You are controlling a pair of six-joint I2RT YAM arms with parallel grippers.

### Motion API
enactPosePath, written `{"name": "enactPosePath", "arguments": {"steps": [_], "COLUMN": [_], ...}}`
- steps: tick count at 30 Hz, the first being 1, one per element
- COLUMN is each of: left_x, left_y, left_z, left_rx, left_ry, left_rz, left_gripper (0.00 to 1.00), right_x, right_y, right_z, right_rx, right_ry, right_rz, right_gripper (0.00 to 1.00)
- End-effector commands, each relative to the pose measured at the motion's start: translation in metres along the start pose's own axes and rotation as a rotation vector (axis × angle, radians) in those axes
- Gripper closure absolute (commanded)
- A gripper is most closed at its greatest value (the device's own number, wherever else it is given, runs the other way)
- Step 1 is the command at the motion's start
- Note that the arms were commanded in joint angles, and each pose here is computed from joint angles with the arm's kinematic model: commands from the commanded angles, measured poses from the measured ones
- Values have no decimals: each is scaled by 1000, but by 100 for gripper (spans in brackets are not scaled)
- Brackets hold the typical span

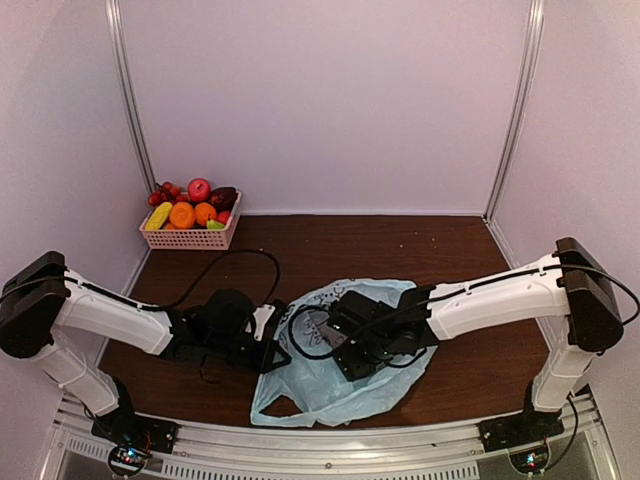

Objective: Untie the knot of the plastic bag and take out the fruit
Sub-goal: Reach into the gripper in the takeout bag, then pick up the fake fruit from the takeout bag.

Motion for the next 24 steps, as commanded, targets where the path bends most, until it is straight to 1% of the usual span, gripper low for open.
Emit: {"name": "enactPosePath", "arguments": {"steps": [1,3,9,14,17,22,23,24], "left_x": [-2,-2,-2,-2,-3,-7,-9,-11], "left_y": [-2,-2,-3,-3,-4,-7,-9,-11], "left_z": [3,3,3,4,5,10,13,16], "left_rx": [14,14,15,15,15,14,16,17], "left_ry": [-20,-20,-20,-23,-26,-39,-45,-51], "left_rz": [-1,0,-1,-2,-2,6,6,6], "left_gripper": [100,100,100,100,100,100,96,88], "right_x": [10,11,11,9,3,-12,-18,-22], "right_y": [-8,-8,-10,-11,-12,-13,-13,-13], "right_z": [-6,-7,-8,-7,-3,9,12,15], "right_rx": [19,22,29,35,42,52,57,59], "right_ry": [18,20,20,10,-12,-81,-104,-119], "right_rz": [-35,-32,-31,-29,-32,-11,-3,4], "right_gripper": [23,24,32,42,45,47,47,47]}}
Point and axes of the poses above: each gripper's point midway between its finger pads, its own x axis out along the fingers, its own y axis along the line the jaws close on, z = x × y, the point moved 6 cm from there along -x, back along the fingers, and after that the axes turned 6 degrees about -x, right-handed, at the moved point
